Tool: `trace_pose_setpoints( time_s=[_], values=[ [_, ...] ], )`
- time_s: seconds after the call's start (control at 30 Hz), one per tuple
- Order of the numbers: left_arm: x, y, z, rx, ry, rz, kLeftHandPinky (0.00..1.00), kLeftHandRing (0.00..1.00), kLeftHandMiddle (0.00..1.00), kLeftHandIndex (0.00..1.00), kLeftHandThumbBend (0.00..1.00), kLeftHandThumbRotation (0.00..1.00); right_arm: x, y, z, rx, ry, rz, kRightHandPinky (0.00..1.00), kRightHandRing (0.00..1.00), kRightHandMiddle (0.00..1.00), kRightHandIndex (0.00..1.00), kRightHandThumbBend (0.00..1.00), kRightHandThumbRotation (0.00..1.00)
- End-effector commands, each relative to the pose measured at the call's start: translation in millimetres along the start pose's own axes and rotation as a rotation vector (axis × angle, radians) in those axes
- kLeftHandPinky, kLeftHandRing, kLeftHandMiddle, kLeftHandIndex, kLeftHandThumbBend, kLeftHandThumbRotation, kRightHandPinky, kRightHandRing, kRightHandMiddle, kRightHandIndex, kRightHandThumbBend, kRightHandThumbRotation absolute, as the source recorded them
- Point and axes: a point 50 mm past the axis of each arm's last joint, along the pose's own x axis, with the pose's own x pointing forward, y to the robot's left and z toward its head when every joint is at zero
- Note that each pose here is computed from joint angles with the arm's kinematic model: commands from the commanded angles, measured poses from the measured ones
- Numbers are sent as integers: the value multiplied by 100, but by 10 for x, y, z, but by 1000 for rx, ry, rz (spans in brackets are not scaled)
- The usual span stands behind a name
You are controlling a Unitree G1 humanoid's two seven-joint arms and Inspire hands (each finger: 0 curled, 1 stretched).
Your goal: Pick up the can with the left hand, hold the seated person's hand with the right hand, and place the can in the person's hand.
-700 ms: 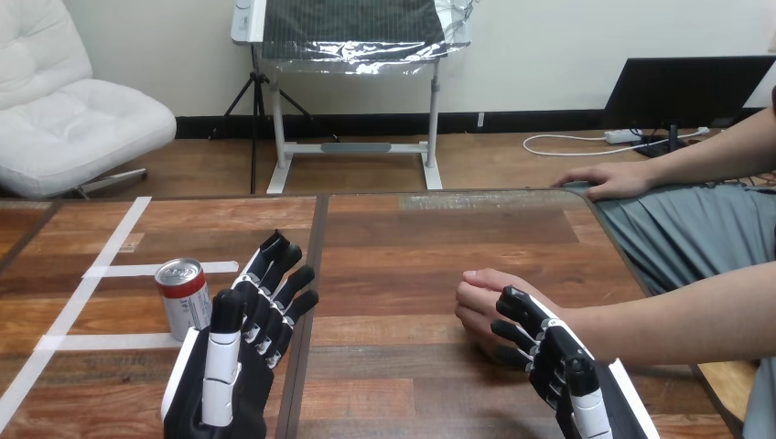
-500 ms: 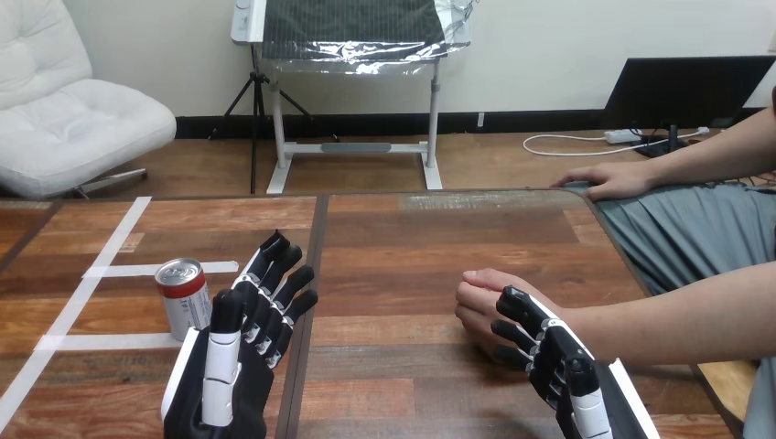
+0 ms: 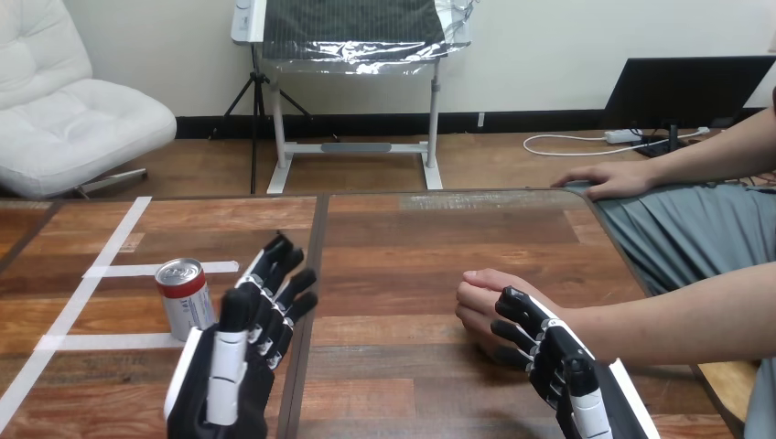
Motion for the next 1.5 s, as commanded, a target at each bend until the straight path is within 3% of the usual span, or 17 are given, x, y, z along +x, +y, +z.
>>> trace_pose_setpoints(
  time_s=[0.0, 0.33, 0.73, 1.47],
  values=[
    [165, -52, 127, 68, -81, -62, 92, 92, 93, 92, 70, 90, 187, -30, 159, -26, -94, 16, 84, 88, 90, 89, 98, 98],
    [430, 22, 313, 164, -176, -86, 92, 91, 92, 91, 74, 82, 218, -23, 148, -24, -86, 23, 84, 89, 91, 89, 98, 98],
    [720, 72, 606, 237, -300, -87, 82, 86, 89, 87, 81, 81, 237, -3, 143, -26, -88, 23, 85, 88, 91, 89, 98, 99],
    [1038, 233, 981, 317, -423, -57, 86, 88, 90, 89, 84, 83, 238, -10, 147, -25, -95, 18, 84, 88, 90, 89, 98, 98]
  ],
)
